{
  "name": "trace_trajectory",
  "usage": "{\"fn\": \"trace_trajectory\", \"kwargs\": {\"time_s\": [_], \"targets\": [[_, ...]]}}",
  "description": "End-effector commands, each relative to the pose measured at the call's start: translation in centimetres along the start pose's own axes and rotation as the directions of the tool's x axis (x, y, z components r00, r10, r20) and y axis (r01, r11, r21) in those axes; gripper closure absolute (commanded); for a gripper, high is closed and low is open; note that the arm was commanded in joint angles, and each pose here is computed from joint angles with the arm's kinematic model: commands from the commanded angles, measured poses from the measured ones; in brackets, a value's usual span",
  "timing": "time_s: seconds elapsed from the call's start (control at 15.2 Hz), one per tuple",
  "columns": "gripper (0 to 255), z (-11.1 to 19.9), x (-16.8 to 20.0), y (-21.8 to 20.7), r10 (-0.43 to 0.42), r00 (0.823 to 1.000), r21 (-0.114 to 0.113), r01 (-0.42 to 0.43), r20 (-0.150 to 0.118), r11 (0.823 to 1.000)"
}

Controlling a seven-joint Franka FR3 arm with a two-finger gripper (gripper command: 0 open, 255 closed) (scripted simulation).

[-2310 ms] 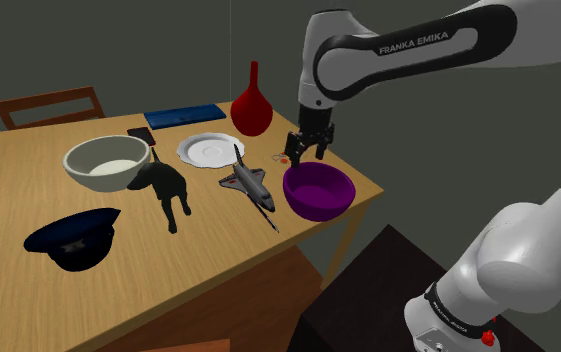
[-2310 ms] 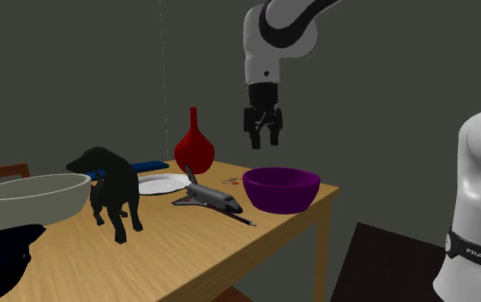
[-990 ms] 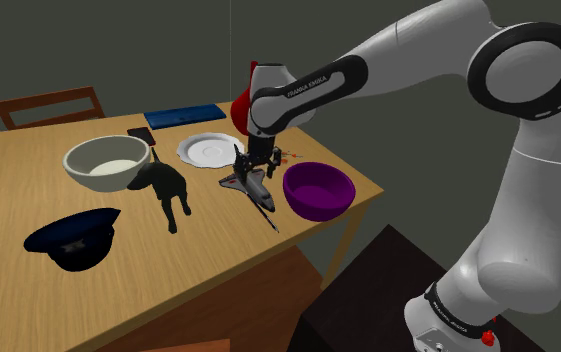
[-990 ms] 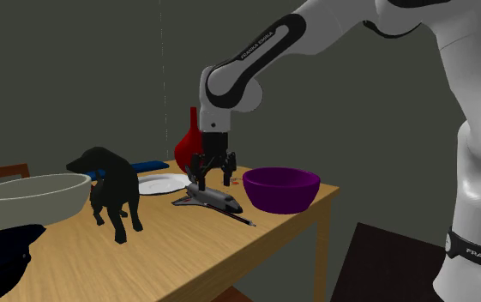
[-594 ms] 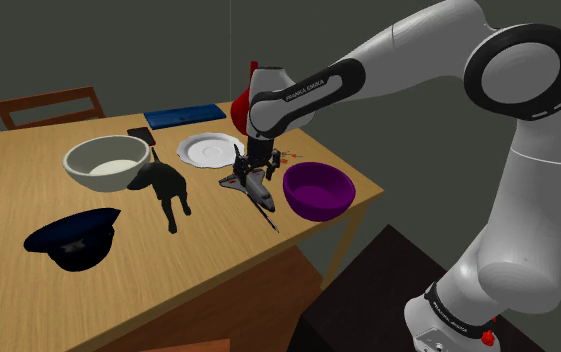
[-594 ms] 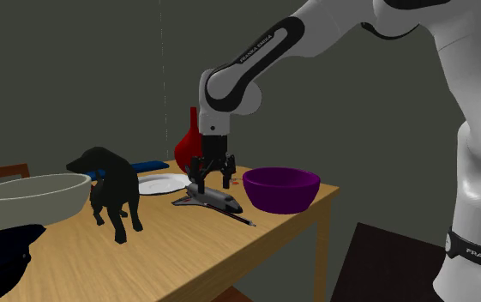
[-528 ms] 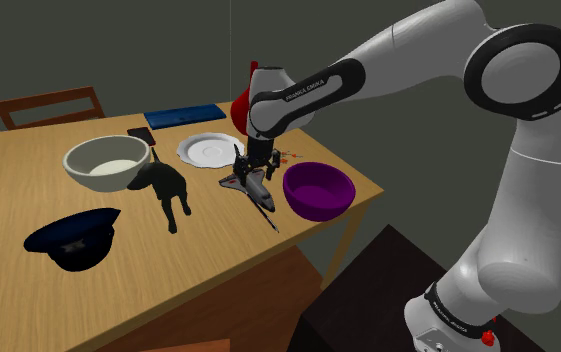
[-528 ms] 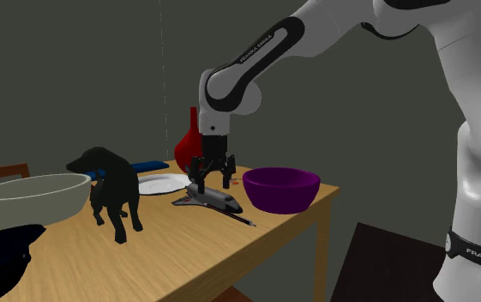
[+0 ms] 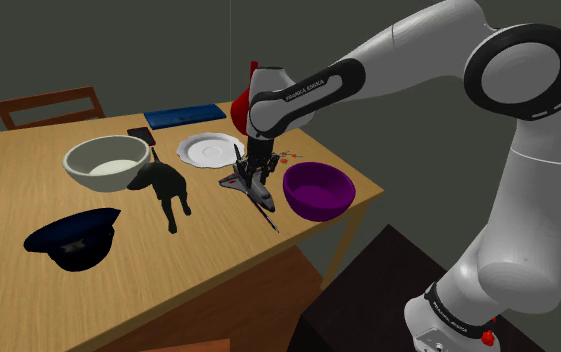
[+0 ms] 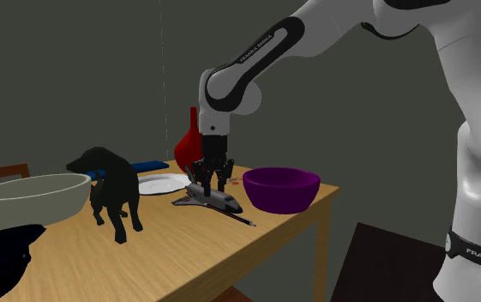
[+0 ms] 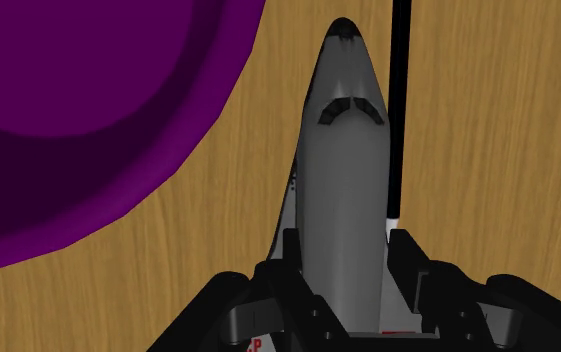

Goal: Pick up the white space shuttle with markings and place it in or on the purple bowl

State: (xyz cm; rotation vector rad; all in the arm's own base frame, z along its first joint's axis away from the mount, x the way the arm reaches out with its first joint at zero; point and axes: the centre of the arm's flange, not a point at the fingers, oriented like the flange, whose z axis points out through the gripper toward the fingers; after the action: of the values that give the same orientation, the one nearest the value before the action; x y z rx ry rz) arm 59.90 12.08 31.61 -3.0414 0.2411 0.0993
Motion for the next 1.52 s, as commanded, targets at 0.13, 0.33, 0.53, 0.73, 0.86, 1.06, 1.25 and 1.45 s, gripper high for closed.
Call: {"fn": "trace_trajectory", "kwargs": {"time_s": [0.13,0.33,0.53,0.73,0.86,1.06,1.25,1.45], "targets": [[255,0.0,0.0,0.0,0.000,1.000,0.000,0.000,0.000,1.000],[255,-1.6,-0.1,-0.1,0.000,1.000,0.000,0.000,0.000,1.000],[255,-3.1,-0.2,-0.3,0.000,1.000,0.000,0.000,0.000,1.000],[255,-4.7,-0.4,-0.4,0.000,1.000,0.000,0.000,0.000,1.000],[255,-5.8,-0.4,-0.5,0.000,1.000,0.000,0.000,0.000,1.000],[255,-7.3,-0.5,-0.6,0.000,1.000,0.000,0.000,0.000,1.000],[255,-8.9,-0.6,-0.7,0.000,1.000,0.000,0.000,0.000,1.000],[255,-10.5,-0.8,-0.9,0.000,1.000,0.000,0.000,0.000,1.000]]}}
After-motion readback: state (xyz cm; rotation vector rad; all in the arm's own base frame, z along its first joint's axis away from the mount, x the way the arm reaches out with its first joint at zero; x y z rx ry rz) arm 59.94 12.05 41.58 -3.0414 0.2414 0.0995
